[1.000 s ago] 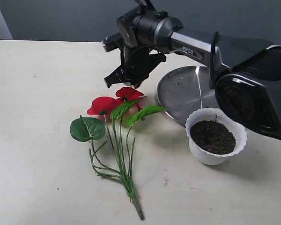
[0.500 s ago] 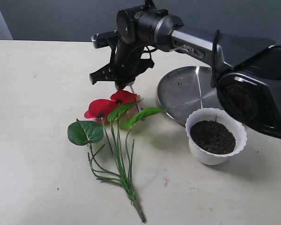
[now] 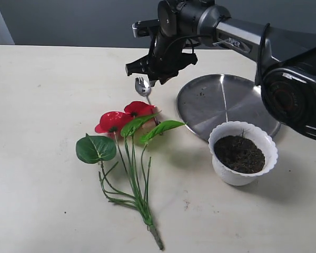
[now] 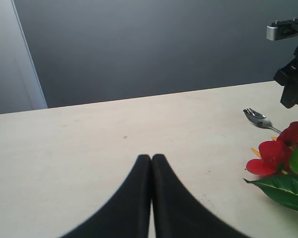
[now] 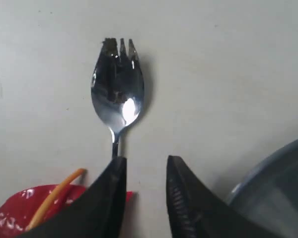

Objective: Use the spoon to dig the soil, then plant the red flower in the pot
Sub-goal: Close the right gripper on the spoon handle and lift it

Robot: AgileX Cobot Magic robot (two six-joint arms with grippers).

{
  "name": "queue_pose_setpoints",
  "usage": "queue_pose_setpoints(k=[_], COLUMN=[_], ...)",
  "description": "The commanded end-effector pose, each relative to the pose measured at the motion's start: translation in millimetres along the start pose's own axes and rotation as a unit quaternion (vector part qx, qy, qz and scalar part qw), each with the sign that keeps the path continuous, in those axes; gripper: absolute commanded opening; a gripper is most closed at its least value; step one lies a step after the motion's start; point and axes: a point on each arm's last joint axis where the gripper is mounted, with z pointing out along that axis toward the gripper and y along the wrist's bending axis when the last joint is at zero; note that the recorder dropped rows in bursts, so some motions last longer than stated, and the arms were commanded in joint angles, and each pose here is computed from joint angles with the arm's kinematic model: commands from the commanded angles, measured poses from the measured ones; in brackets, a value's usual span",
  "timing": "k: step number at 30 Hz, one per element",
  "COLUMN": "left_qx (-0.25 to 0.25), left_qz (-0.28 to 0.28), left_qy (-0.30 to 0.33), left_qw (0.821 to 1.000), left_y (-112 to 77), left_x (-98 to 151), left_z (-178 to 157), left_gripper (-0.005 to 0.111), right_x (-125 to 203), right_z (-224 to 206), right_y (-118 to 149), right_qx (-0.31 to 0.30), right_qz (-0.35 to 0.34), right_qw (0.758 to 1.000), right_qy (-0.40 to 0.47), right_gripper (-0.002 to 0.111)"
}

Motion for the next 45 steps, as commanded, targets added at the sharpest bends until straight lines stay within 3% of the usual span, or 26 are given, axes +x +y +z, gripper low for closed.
queue_pose_setpoints(k=[1,8,26,31,37,45], left_qx=[0.003,0.003,0.003,0.003,0.003,0.003], left_qz=[0.000,0.000,0.000,0.000,0.000,0.000], left_qy=[-0.009,-0.009,-0.009,-0.010,-0.009,-0.009], left_qw=[1.000,1.000,1.000,1.000,1.000,1.000], left_y=[-0.2,-0.2,-0.2,-0.2,-0.2,-0.2], left_x=[-2,-2,-2,-2,-2,-2], left_z=[0,0,0,0,0,0], left_gripper=[0.000,0.000,0.000,0.000,0.000,0.000], right_x=[-2,7,15,21,21,21], right_z=[3,28,55,61,61,61], right_y=[0,3,3,0,0,1], right_qx=[-0.013,-0.037,-0.036,-0.023,-0.023,-0.029], right_qz=[-0.010,-0.004,-0.008,-0.016,-0.017,-0.011], right_qw=[1.000,0.999,0.999,0.999,0.999,0.999], right_qy=[-0.009,0.014,0.021,0.040,0.043,0.041], right_gripper=[0.030,0.038,0.037,0.030,-0.001,-0.001])
